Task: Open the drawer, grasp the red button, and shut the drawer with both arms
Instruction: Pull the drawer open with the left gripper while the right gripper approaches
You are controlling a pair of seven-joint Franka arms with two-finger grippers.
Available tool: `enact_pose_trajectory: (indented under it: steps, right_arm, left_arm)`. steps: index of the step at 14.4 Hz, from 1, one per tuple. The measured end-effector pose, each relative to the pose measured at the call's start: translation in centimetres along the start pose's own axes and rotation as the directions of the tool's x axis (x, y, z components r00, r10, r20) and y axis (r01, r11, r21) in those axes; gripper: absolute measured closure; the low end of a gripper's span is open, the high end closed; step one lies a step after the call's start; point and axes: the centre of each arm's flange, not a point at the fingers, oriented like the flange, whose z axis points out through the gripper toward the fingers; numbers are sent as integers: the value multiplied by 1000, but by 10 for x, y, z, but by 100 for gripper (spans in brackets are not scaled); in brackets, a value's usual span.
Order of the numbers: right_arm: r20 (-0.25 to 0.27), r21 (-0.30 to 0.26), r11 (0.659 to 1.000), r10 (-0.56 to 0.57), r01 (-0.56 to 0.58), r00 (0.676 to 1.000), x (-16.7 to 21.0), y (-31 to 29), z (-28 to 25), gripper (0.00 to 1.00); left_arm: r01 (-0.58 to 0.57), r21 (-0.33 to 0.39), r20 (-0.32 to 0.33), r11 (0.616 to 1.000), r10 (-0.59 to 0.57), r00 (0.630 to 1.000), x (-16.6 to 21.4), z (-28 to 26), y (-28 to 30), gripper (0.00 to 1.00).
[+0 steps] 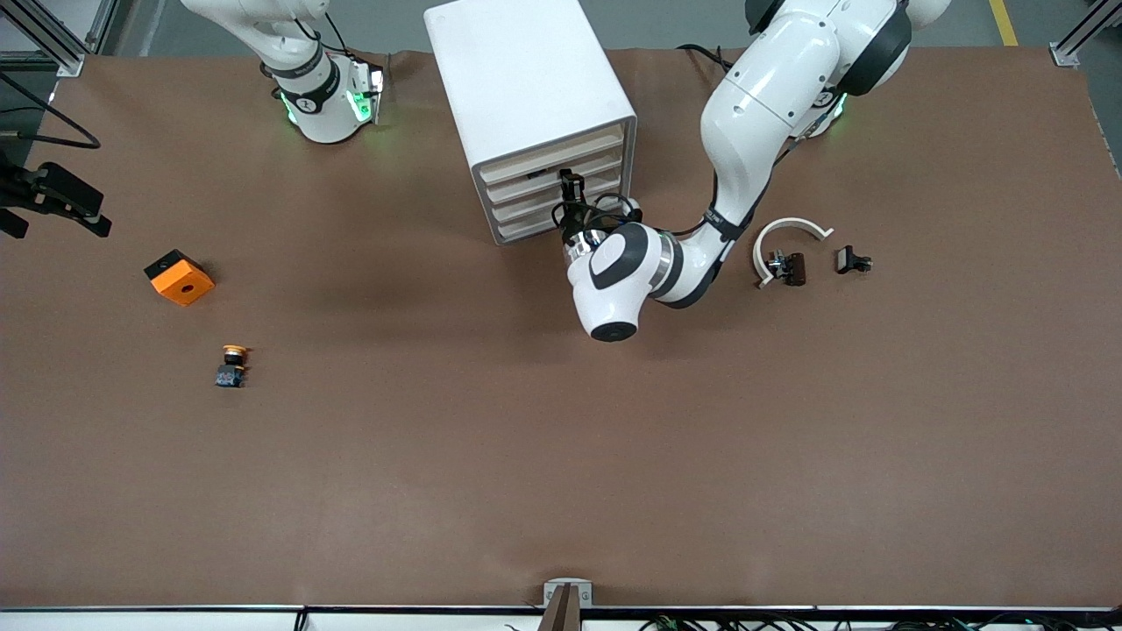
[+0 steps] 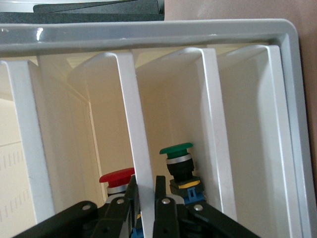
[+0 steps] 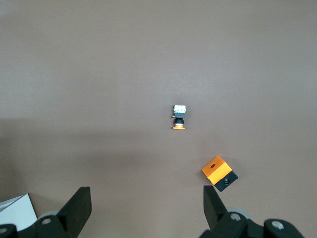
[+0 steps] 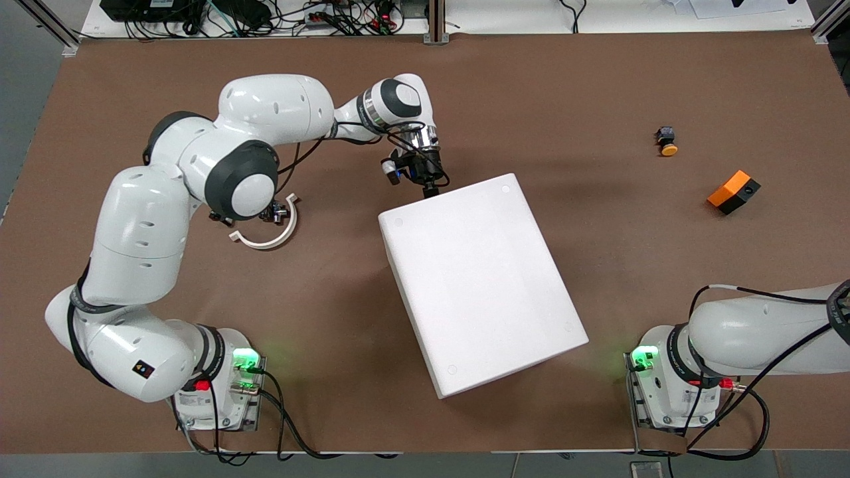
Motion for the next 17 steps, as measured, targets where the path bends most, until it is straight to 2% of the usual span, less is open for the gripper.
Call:
enact_pose_trajectory:
  steps: [3,9,17]
  right_arm:
    - [-15,-1,1000,0,0,1000,0,0,-6,0]
    - [-21,-2,1000,6,-6,1000,0,3,-9,0]
    - [16,6,997,-82,82,996,12,-54,14,0]
  left_arm:
    - [8,-18,21,1000,-8,1000,5,-15,2,84]
    - [25,-116,102,993,-13,995,23,-76,4,84]
    - [39,-185,207,982,0,978,45,-123,11,86]
